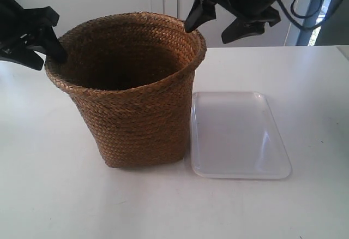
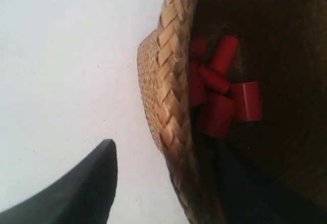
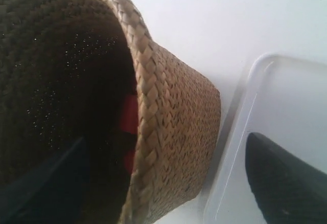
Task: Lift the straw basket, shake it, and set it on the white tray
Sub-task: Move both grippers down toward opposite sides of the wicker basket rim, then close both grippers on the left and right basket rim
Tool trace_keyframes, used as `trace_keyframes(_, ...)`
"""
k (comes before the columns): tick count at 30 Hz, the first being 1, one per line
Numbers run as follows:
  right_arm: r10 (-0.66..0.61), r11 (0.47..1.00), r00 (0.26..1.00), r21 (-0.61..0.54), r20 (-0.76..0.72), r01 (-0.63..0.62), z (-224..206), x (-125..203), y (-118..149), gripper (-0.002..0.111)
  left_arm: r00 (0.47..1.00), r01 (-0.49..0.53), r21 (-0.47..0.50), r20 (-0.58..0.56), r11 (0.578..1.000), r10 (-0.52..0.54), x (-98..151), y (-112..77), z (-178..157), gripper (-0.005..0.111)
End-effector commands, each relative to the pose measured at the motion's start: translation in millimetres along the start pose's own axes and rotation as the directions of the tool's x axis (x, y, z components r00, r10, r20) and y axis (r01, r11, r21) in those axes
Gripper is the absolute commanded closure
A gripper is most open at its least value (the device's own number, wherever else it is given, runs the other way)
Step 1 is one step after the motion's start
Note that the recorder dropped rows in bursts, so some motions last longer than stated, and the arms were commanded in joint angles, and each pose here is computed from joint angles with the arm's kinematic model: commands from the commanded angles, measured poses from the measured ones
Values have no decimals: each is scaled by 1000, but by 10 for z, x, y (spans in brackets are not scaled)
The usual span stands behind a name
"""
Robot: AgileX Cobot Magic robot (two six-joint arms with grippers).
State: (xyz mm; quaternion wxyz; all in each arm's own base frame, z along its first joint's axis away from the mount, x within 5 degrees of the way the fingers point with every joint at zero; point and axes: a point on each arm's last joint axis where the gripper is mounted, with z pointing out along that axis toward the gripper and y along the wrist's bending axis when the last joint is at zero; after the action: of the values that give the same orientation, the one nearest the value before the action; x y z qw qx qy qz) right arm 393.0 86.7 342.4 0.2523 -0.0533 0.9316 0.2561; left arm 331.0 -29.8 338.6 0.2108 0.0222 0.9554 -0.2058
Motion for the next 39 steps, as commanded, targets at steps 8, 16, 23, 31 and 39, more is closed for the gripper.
trace_keyframes(8, 88, 996, 995, 2, -43, -88, 235, 21, -8, 31, 999, 4, 22, -40, 1000, -3, -22, 42, 115, 46)
trace_keyframes(16, 23, 992, 998, 129, -54, -16, 252, 35, 55, 31, 998, 10, 38, -56, 999, -8, -32, 57, 180, 46)
trace_keyframes(23, -9, 990, 999, 137, -47, 15, 322, 50, 171, 31, 999, 7, 79, -34, 997, -4, -51, 20, 179, 46)
trace_keyframes(31, -23, 984, 999, 174, -46, 31, 372, 29, 174, 31, 999, -25, 87, -41, 996, 29, -42, -97, 243, 46)
trace_keyframes(39, -7, 984, 996, 179, -90, 23, 493, 61, 118, 31, 998, -23, 74, -51, 997, 27, -38, -78, 260, 46)
